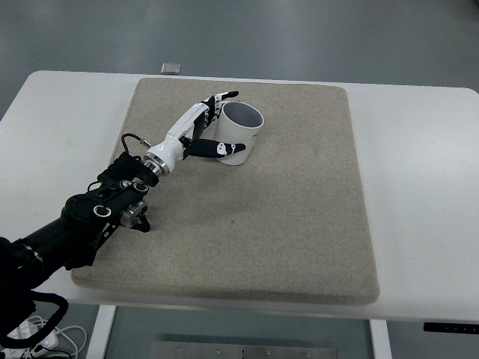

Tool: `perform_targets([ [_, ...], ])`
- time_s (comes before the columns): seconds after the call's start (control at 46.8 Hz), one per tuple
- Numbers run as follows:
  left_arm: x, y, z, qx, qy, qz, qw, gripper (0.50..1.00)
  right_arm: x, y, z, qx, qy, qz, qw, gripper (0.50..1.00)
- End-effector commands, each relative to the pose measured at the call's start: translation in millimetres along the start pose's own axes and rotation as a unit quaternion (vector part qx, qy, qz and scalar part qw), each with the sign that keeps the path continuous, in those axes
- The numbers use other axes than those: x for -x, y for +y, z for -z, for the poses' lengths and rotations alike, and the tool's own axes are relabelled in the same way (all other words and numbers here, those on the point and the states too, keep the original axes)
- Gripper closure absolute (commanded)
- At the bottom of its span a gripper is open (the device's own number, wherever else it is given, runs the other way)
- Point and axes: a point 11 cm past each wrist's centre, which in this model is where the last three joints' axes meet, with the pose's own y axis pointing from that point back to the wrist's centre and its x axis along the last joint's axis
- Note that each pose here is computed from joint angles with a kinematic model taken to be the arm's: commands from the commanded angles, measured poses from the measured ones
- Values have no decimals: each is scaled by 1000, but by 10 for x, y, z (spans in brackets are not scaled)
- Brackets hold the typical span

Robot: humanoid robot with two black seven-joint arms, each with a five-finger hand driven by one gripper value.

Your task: Flip white cup upright

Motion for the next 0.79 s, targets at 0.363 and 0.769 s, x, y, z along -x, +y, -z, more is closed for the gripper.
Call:
perform_targets([
  [0.363, -32, -29, -237, 38, 23, 0, 999, 516, 0, 0, 0, 0, 0, 0, 1000, 548],
  [0.769, -476, -130, -590, 83, 104, -71, 989, 510, 0, 0, 0, 0, 0, 0, 1000, 548],
])
